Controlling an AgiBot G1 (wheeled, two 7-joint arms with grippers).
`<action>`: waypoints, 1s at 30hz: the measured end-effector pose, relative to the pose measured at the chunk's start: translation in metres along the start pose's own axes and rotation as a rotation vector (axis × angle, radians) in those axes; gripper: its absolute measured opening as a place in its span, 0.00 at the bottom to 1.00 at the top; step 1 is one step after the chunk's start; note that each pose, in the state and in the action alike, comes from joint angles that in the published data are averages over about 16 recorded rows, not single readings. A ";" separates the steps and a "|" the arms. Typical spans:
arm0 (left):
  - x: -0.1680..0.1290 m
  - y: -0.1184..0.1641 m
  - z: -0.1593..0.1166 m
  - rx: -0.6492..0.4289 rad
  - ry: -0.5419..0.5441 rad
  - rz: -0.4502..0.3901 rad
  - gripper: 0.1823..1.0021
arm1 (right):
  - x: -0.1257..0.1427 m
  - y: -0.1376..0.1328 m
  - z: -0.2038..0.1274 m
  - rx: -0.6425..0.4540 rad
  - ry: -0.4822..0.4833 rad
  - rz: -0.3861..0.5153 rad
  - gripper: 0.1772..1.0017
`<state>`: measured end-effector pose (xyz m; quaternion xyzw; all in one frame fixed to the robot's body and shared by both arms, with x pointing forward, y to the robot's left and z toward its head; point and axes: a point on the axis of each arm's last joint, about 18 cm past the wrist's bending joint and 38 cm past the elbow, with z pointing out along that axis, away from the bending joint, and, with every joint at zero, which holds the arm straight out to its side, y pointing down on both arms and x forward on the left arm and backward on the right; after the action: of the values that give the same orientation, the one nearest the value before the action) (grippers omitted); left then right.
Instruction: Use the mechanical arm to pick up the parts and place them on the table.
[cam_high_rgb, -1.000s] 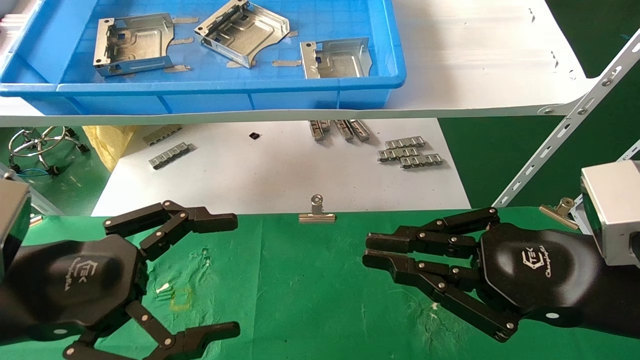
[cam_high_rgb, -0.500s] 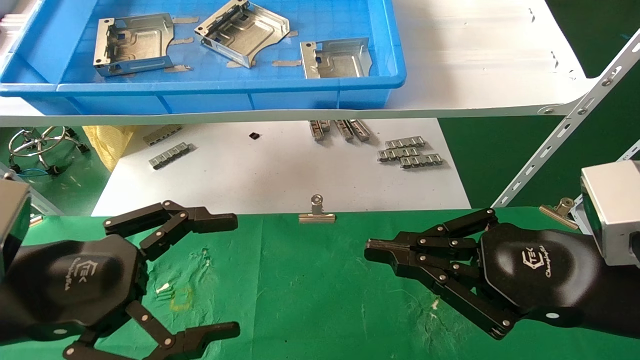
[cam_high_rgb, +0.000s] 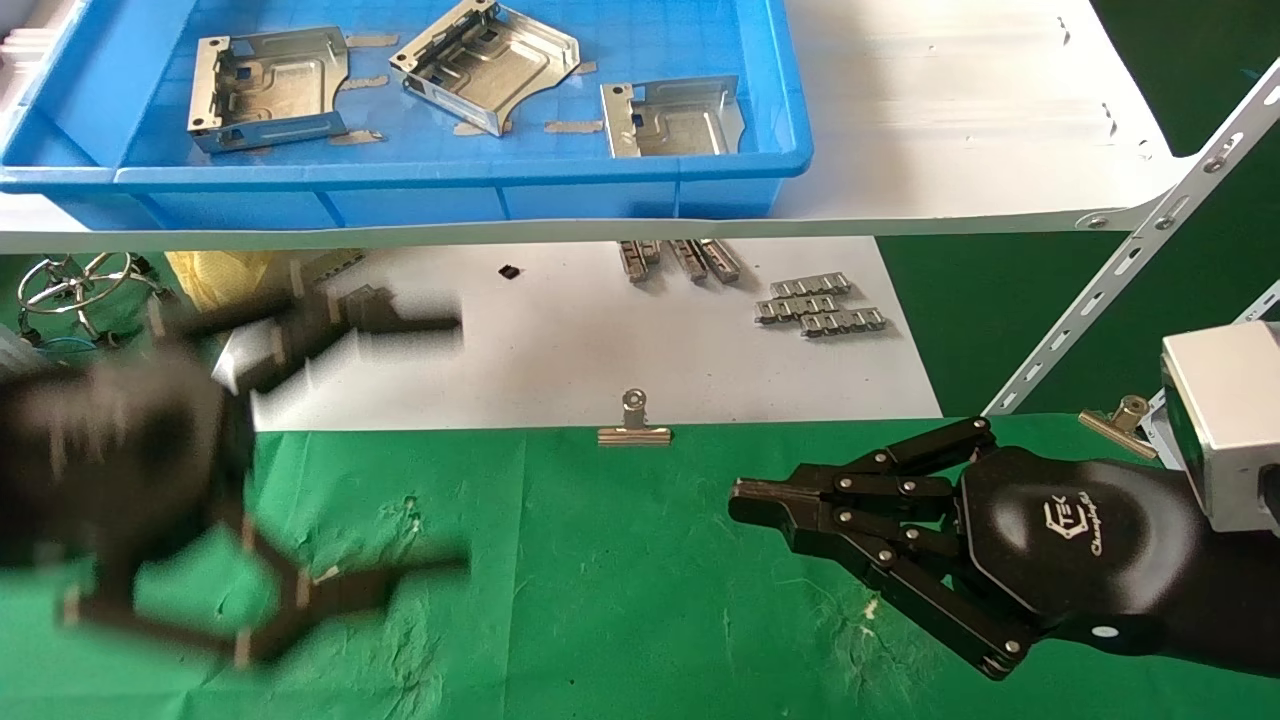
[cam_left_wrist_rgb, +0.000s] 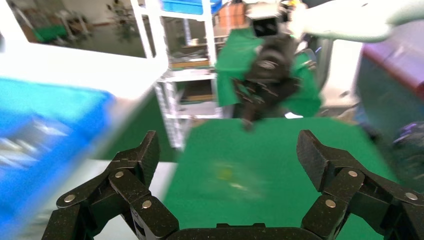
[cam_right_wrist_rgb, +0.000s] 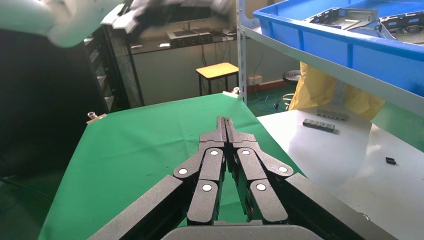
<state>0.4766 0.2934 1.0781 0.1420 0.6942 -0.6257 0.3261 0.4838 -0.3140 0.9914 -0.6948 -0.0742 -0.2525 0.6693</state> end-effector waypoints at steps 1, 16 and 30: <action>-0.009 -0.006 0.001 -0.007 -0.016 0.012 1.00 | 0.000 0.000 0.000 0.000 0.000 0.000 0.02; -0.189 -0.016 0.035 -0.142 -0.449 -0.074 1.00 | 0.000 0.000 0.000 0.000 0.000 0.000 0.02; -0.245 0.007 0.076 -0.282 -0.665 -0.137 0.99 | 0.000 0.000 0.000 0.000 0.000 0.000 0.02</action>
<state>0.6850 0.2729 1.2271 -0.1622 0.6375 -0.5564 0.5077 0.4838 -0.3140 0.9914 -0.6948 -0.0742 -0.2525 0.6693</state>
